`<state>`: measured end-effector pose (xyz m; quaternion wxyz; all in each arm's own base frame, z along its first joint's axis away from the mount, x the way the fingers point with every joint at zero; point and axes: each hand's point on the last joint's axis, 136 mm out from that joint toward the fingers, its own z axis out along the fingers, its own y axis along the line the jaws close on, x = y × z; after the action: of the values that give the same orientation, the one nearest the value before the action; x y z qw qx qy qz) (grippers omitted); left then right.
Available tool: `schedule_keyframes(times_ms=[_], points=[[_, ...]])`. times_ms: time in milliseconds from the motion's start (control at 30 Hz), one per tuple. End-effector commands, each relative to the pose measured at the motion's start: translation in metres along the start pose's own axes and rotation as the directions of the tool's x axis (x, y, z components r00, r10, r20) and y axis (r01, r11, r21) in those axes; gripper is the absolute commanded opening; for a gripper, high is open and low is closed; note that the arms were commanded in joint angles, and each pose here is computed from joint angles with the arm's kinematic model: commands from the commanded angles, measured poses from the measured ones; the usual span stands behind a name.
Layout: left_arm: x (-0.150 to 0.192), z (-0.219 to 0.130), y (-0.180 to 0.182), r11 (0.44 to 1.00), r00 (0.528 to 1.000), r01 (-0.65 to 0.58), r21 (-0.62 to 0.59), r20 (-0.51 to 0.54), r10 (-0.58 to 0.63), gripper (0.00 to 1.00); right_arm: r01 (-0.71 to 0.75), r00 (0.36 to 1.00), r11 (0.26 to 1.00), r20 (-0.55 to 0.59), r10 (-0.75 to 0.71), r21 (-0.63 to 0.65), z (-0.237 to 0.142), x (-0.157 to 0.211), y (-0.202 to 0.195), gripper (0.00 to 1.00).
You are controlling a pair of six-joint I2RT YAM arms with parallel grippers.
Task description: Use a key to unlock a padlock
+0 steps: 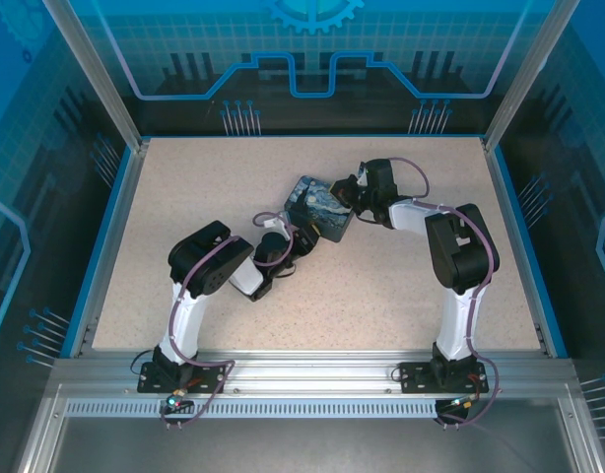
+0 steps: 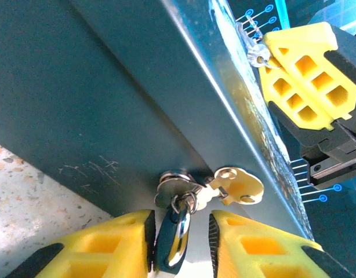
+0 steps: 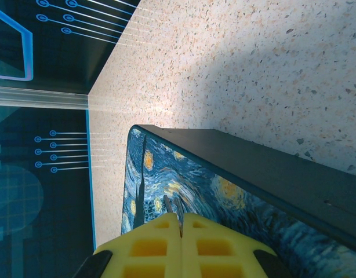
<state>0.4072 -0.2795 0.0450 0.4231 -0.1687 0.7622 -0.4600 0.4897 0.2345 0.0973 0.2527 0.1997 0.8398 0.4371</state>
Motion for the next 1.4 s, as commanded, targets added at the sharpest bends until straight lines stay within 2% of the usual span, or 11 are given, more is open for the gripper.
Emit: schedule_keyframes(times_ms=[0,167,400,700,833,1100,1333,1367], points=[[0.023,0.001,0.03,0.996,0.997,-0.013,-0.093,-0.077,0.006,0.36,-0.071,0.987,0.981,-0.128,0.096,0.181,0.011,0.046,-0.062,0.0],[0.032,-0.001,0.038,0.989,0.994,-0.036,-0.143,-0.103,0.021,0.36,-0.072,0.987,0.981,-0.129,0.096,0.178,0.012,0.046,-0.061,0.0],[0.04,-0.002,0.05,0.972,0.989,-0.071,-0.224,-0.142,0.039,0.29,-0.074,0.987,0.981,-0.131,0.098,0.18,0.013,0.047,-0.062,0.0],[0.045,0.001,0.054,0.966,0.986,-0.08,-0.246,-0.162,0.041,0.29,-0.076,0.987,0.981,-0.128,0.1,0.179,0.013,0.046,-0.062,0.0],[0.046,0.003,0.055,0.963,0.985,-0.082,-0.255,-0.168,0.039,0.24,-0.077,0.986,0.981,-0.129,0.101,0.18,0.013,0.047,-0.063,0.0],[0.046,0.002,0.065,0.946,0.983,-0.098,-0.31,-0.176,0.044,0.21,-0.079,0.986,0.98,-0.129,0.104,0.18,0.013,0.047,-0.063,0.0],[0.045,-0.001,0.069,0.938,0.982,-0.108,-0.331,-0.181,0.049,0.13,-0.085,0.986,0.98,-0.128,0.109,0.179,0.013,0.047,-0.064,0.0],[0.046,-0.001,0.068,0.938,0.981,-0.111,-0.329,-0.185,0.051,0.09,-0.085,0.986,0.98,-0.13,0.109,0.178,0.013,0.047,-0.063,0.0]])
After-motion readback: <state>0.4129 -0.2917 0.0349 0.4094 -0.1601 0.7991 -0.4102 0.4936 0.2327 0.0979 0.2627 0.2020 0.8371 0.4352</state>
